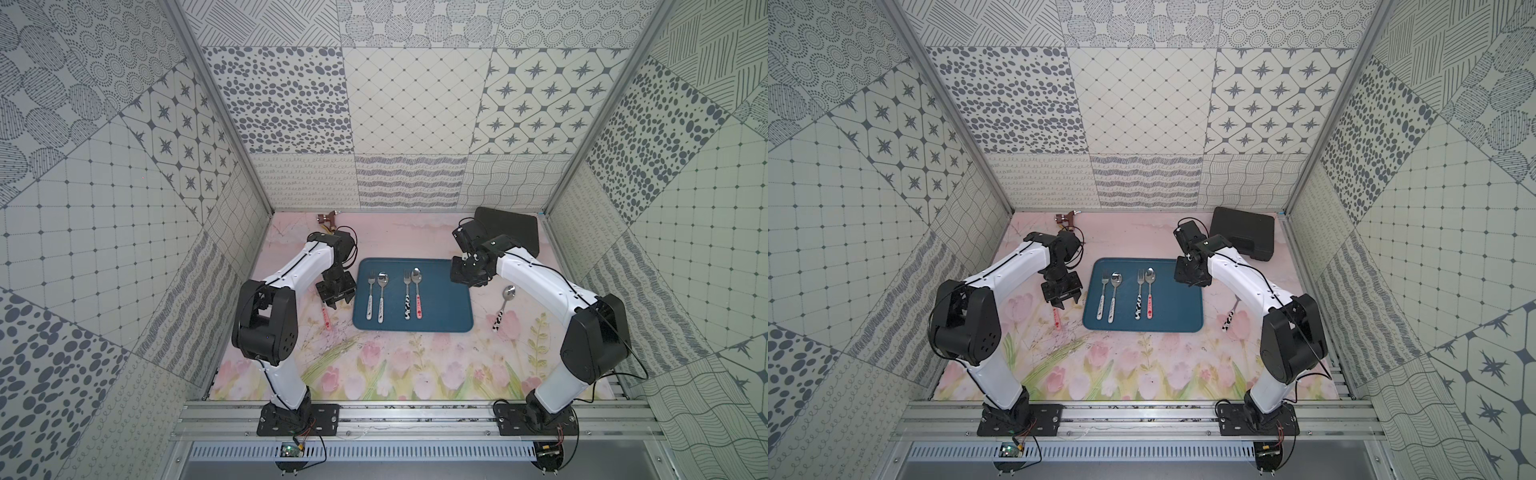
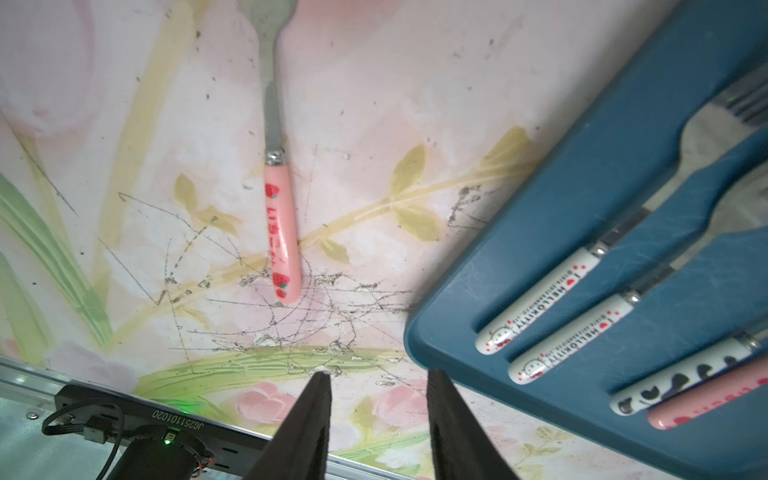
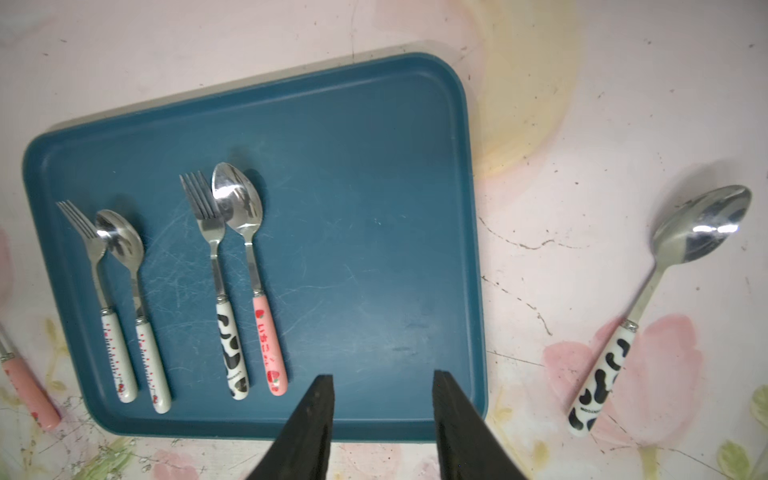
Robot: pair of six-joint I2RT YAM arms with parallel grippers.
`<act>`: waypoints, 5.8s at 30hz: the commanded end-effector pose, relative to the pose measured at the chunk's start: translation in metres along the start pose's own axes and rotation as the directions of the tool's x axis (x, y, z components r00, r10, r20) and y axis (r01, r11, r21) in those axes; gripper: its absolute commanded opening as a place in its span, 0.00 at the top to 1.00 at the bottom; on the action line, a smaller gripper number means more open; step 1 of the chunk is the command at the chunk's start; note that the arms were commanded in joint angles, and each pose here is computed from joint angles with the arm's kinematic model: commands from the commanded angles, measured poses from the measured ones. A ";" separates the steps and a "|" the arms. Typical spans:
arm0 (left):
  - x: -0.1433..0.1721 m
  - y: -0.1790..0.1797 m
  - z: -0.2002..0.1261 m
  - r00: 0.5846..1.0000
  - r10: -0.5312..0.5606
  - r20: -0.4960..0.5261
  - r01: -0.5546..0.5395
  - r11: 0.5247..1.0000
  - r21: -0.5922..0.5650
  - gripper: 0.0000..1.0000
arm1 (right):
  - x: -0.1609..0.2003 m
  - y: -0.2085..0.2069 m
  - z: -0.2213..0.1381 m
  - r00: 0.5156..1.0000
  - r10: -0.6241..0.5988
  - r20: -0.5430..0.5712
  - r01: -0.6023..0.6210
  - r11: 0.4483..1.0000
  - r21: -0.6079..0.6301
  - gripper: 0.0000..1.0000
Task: Set the spoon and fork side by side
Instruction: Pick up the fork at the center of the board, then place the fork on the tray.
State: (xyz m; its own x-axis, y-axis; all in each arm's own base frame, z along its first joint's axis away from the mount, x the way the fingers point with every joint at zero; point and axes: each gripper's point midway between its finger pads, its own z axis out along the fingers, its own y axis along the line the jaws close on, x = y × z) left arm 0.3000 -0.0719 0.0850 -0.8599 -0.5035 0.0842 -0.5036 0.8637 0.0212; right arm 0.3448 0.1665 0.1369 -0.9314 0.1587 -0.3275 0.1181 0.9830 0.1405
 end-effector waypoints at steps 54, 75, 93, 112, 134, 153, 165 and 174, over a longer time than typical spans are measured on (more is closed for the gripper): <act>-0.044 0.056 0.082 0.992 0.090 0.088 -0.088 0.996 -0.023 0.66 | -0.021 -0.013 -0.002 0.999 -0.044 0.032 0.047 0.996 -0.082 0.55; -0.048 0.058 0.044 0.990 0.054 0.133 -0.044 0.996 -0.076 1.00 | -0.024 -0.020 -0.004 0.998 -0.041 0.045 0.044 0.996 -0.078 0.56; -0.019 -0.005 0.010 0.976 0.167 0.141 -0.163 0.986 -0.033 1.00 | -0.023 -0.035 -0.001 0.999 -0.016 0.043 0.018 0.999 -0.048 0.56; 0.090 -0.239 -0.020 0.822 0.559 0.111 -0.568 0.820 0.074 1.00 | -0.033 -0.117 -0.005 0.979 0.182 0.089 -0.184 0.983 0.022 0.56; 0.130 -0.263 0.040 0.877 0.481 -0.014 -0.480 0.876 0.054 1.00 | -0.025 -0.107 0.000 0.978 0.200 0.059 -0.198 0.979 -0.049 0.56; 0.130 -0.272 0.065 0.860 0.510 -0.037 -0.507 0.860 0.058 1.00 | -0.024 -0.104 0.005 0.978 0.204 0.042 -0.201 0.978 -0.062 0.57; 0.130 -0.275 0.069 0.839 0.542 -0.042 -0.539 0.840 0.064 0.78 | -0.025 -0.106 0.005 0.979 0.200 0.050 -0.198 0.979 -0.052 0.56; 0.126 -0.274 0.063 0.834 0.552 -0.021 -0.550 0.833 0.062 0.63 | -0.027 -0.106 0.003 0.978 0.201 0.059 -0.198 0.979 -0.050 0.56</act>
State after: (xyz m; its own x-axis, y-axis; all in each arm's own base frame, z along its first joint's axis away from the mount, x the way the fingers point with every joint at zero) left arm 0.3258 -0.3786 0.0270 -0.9947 0.0358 0.0962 0.0257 0.9942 -0.1048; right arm 0.3531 0.0607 0.1212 -0.8829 0.3516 -0.3113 0.2830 0.9273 0.2449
